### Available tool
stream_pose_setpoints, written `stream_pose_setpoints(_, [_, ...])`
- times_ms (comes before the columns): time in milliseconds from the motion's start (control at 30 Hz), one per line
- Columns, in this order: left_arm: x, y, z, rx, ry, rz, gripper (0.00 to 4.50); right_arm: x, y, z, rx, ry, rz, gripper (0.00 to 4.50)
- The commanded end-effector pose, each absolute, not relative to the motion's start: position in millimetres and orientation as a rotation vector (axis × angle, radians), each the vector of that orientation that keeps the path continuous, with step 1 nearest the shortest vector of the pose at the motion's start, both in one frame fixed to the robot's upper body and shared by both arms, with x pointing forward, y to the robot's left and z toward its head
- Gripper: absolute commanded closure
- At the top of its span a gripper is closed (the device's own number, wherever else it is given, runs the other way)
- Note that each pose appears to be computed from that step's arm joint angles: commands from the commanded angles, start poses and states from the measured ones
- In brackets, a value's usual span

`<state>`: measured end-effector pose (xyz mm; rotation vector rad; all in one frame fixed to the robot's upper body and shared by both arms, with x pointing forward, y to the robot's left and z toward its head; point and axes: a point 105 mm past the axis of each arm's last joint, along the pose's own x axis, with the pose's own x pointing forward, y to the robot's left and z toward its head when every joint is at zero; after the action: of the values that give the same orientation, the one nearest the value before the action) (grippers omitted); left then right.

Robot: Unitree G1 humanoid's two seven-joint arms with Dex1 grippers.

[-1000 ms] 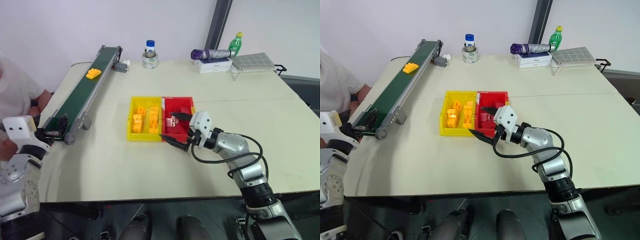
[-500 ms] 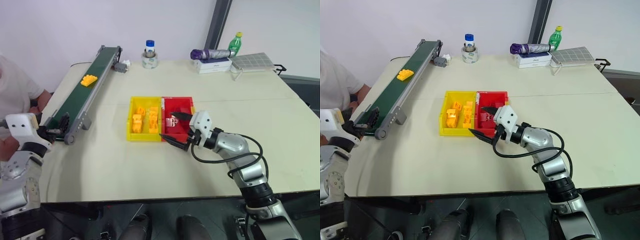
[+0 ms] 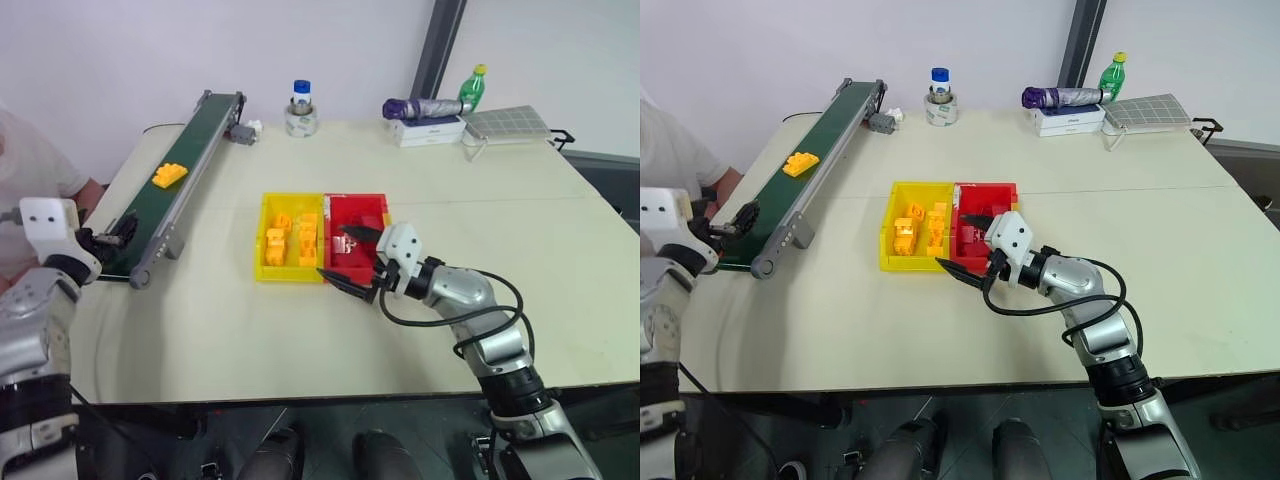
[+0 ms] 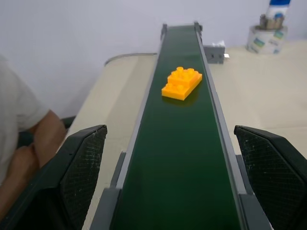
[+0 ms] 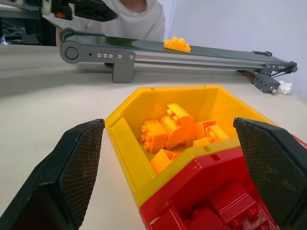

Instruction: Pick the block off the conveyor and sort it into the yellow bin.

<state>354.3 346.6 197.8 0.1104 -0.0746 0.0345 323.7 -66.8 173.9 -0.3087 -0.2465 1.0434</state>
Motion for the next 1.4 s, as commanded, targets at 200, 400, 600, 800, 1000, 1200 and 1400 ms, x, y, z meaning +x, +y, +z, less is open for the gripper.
stream_pose_setpoints(200, [381,344,214,0.144,-0.085,-0.075,0.01,317,-63,189,-0.323,-0.315,1.038,0.0])
stream_pose_setpoints(400, [391,344,219,0.171,-0.083,-0.12,0.01,315,-65,189,-0.319,-0.315,1.022,0.0])
stream_pose_setpoints(600, [397,351,217,0.196,-0.06,-0.115,0.01,314,-66,188,-0.319,-0.312,1.014,0.0])
stream_pose_setpoints(800, [399,350,208,0.203,-0.02,-0.141,0.01,314,-65,189,-0.32,-0.315,1.014,0.0])
stream_pose_setpoints(1000, [397,349,193,0.19,0.008,-0.154,0.01,314,-66,190,-0.323,-0.315,1.016,0.0])
stream_pose_setpoints(1200, [392,351,183,0.159,0.028,-0.158,0.54,314,-66,190,-0.323,-0.313,1.015,0.0])
stream_pose_setpoints(1400, [386,353,181,0.116,0.028,-0.145,3.17,316,-70,190,-0.329,-0.313,1.006,0.0])
